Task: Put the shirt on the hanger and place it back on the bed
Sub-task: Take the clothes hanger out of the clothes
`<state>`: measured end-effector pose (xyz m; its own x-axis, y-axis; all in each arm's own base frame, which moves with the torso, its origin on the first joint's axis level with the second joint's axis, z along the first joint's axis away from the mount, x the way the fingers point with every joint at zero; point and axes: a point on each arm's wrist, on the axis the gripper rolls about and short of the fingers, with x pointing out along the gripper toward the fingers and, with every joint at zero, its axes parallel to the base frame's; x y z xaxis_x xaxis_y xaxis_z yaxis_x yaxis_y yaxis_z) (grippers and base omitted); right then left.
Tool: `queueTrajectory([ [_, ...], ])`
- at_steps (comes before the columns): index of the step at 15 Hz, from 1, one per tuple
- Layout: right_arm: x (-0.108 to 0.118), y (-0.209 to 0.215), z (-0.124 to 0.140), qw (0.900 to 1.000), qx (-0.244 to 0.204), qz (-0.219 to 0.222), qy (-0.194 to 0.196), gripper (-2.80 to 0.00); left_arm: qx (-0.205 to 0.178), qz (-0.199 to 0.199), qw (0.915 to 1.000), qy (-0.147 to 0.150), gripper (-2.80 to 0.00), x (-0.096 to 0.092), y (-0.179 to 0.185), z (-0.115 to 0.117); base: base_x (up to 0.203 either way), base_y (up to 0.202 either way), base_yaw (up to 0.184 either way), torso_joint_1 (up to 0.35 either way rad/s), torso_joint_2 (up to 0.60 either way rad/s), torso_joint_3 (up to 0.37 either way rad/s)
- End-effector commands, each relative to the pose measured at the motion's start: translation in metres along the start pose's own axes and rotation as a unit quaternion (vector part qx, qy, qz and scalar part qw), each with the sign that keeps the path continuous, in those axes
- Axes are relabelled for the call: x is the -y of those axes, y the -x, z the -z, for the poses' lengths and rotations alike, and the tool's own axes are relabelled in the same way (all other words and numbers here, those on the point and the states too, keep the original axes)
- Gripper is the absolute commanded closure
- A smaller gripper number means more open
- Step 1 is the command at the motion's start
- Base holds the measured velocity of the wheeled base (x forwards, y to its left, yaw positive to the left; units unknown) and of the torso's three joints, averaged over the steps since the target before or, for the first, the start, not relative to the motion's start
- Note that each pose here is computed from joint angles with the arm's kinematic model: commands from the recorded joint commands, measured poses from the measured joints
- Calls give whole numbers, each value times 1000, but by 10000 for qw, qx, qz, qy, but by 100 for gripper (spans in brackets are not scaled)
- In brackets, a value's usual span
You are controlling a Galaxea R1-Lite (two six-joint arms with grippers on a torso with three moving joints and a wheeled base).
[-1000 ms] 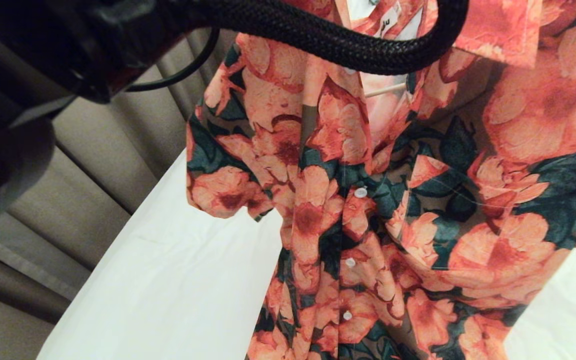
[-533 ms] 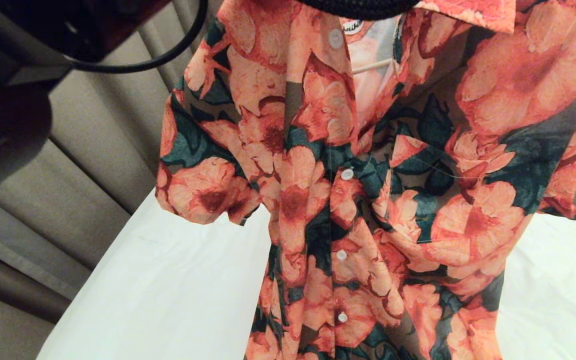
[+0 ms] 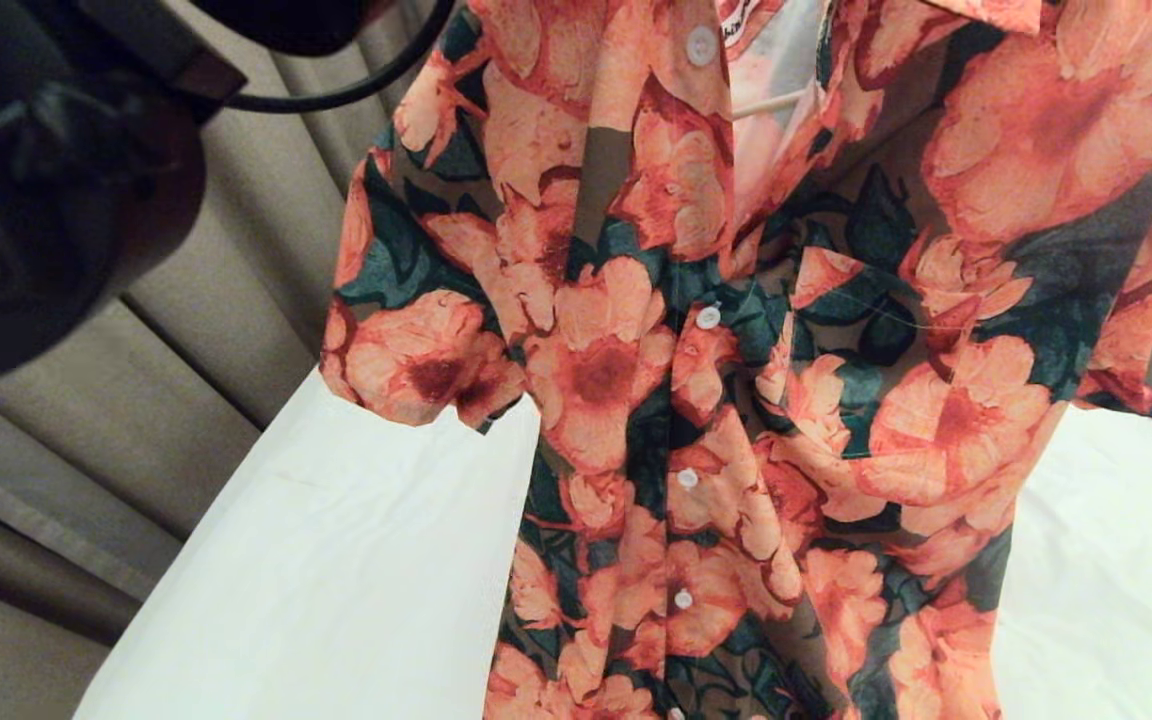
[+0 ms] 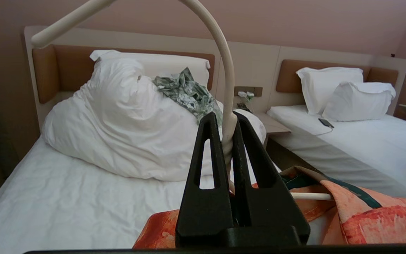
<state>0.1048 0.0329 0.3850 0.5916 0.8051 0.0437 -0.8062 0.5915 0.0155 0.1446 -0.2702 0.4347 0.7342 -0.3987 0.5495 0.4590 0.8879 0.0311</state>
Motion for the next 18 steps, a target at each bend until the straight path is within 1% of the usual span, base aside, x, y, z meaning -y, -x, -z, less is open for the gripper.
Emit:
queueTrajectory([
  [1, -2, -28, 25, 9985, -417, -81, 338, 0, -62, 12, 10000, -74, 0, 7, -5, 9, 0, 0, 0, 0, 0, 0],
  [2, -8, -37, 31, 9974, -521, 77, 498, 0, -87, 23, 9999, -113, 0, 8, -7, 8, 0, 0, 0, 0, 0, 0],
  [4, -15, -53, 56, 9918, -646, 306, 1059, 0, -82, -35, 9998, -149, 0, 9, -16, 10, 0, 0, 0, 0, 0, 0],
  [6, -19, -62, 75, 9867, -482, 480, 1475, 0, -180, -47, 9996, -234, 0, 11, -22, 21, 0, 0, 0, 0, 0, 0],
  [7, -21, -65, 81, 9847, -329, 597, 1602, 0, -199, -39, 9995, -253, 0, 13, -23, 24, 0, 0, 0, 0, 0, 0],
  [8, -24, -67, 87, 9832, -72, 662, 1700, 0, -214, -38, 9994, -271, 0, 13, -23, 26, 0, 0, 0, 0, 0, 0],
  [9, -31, -69, 91, 9827, 112, 609, 1745, 0, -223, -34, 9994, -276, 0, 14, -24, 27, 0, 0, 0, 0, 0, 0],
  [10, -38, -71, 97, 9806, 202, 723, 1808, 0, -221, -43, 9994, -273, 0, 13, -24, 28, 0, 0, 0, 0, 0, 0],
  [11, -45, -72, 104, 9751, 253, 1052, 1935, 0, -218, -63, 9993, -288, 0, 12, -25, 28, 0, 0, 0, 0, 0, 0],
  [12, -50, -72, 105, 9700, 503, 1241, 2027, 0, -218, -64, 9993, -281, 0, 12, -25, 28, 0, 0, 0, 0, 0, 0],
  [13, -54, -70, 102, 9665, 769, 1318, 2065, 0, -230, -58, 9993, -295, 0, 12, -25, 29, 0, 0, 0, 0, 0, 0],
  [14, -56, -70, 100, 9629, 879, 1443, 2105, 0, -239, -46, 9992, -302, 0, 13, -25, 30, 0, 0, 0, 0, 0, 0],
  [16, -55, -77, 107, 9605, 838, 1575, 2137, 0, -259, -39, 9992, -314, 0, 15, -26, 33, 0, 0, 0, 0, 0, 0],
  [17, -55, -82, 108, 9572, 891, 1709, 2158, 0, -274, -24, 9991, -330, 0, 16, -26, 35, 0, 0, 0, 0, 0, 0],
  [18, -54, -89, 107, 9508, 1022, 1921, 2207, 0, -298, -15, 9990, -345, 0, 17, -27, 38, 0, 0, 0, 0, 0, 0],
])
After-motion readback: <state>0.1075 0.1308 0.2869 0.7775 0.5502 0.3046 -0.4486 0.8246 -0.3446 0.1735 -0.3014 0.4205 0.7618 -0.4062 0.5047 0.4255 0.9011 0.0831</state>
